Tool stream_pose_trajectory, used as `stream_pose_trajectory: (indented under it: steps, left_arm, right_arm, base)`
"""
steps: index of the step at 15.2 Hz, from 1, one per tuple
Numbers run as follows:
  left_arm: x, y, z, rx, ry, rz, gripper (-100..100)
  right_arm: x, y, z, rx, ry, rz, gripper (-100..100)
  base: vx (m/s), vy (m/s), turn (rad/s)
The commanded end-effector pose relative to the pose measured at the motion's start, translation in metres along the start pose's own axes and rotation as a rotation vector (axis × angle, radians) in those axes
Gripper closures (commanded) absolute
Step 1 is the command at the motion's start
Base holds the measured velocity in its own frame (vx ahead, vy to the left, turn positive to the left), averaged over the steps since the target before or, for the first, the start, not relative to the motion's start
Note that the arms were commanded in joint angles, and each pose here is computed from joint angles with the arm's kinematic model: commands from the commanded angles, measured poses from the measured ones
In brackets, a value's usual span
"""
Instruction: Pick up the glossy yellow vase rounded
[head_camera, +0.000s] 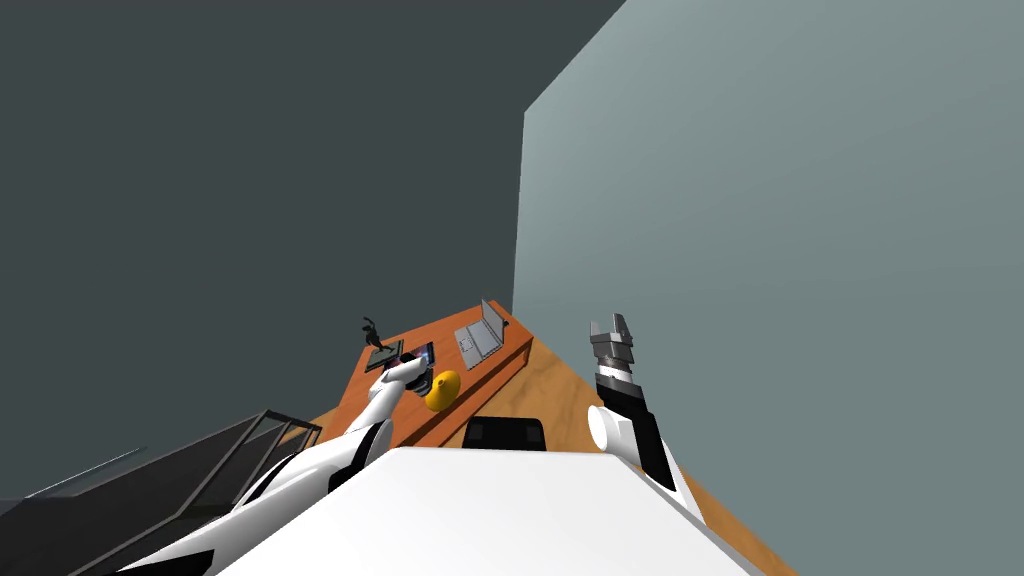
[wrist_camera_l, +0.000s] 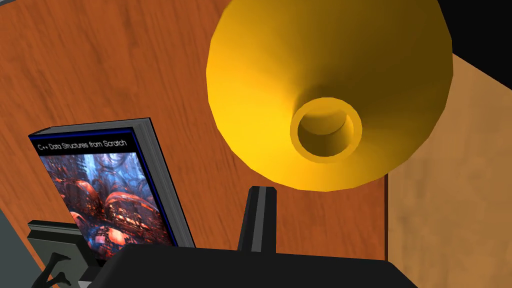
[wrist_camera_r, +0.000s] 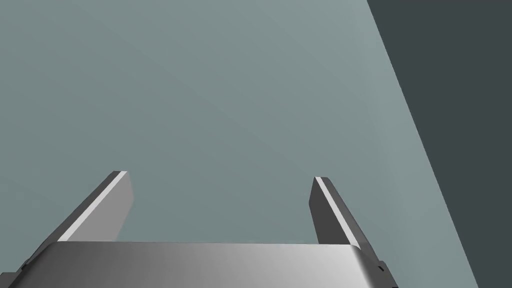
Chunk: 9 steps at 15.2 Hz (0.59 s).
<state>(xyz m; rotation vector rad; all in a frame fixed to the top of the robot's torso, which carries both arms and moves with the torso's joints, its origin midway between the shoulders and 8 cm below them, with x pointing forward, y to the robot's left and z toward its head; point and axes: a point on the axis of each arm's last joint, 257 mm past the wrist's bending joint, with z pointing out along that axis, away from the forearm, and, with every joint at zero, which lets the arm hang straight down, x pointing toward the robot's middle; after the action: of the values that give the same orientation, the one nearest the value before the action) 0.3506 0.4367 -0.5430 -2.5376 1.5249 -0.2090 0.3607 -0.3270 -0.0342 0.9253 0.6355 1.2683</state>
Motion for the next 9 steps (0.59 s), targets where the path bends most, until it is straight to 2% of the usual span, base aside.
stream_pose_trajectory:
  steps: [1, 2, 3, 6, 7, 9]
  left_arm:
    - [0.008, -0.004, -0.005, -0.003, 0.003, 0.024, 100]
    - [0.004, -0.001, -0.002, -0.001, 0.002, 0.011, 100]
    - [0.0, -0.012, -0.005, 0.028, -0.018, 0.036, -100]
    - [-0.004, -0.022, -0.007, 0.055, -0.035, 0.056, -100]
    - [-0.002, -0.017, -0.006, 0.04, -0.027, 0.046, -100]
    - [0.001, -0.007, 0.003, 0.042, -0.026, 0.048, -100]
  right_arm:
    - [0.0, 0.0, 0.0, 0.0, 0.0, 0.0, 0]
    - [0.0, 0.0, 0.0, 0.0, 0.0, 0.0, 0]
    - [0.0, 0.0, 0.0, 0.0, 0.0, 0.0, 0]
    - [0.0, 0.0, 0.0, 0.0, 0.0, 0.001, 0]
    - [0.0, 0.0, 0.0, 0.0, 0.0, 0.001, 0]
    - [0.0, 0.0, 0.0, 0.0, 0.0, 0.0, 0]
  base:
    - [0.016, -0.044, 0.154]
    - [0.009, -0.028, 0.055]
    - [-0.022, -0.091, -0.019]
    - [-0.076, -0.175, -0.008]
    - [-0.058, -0.117, 0.01]
    - [0.018, 0.005, 0.011]
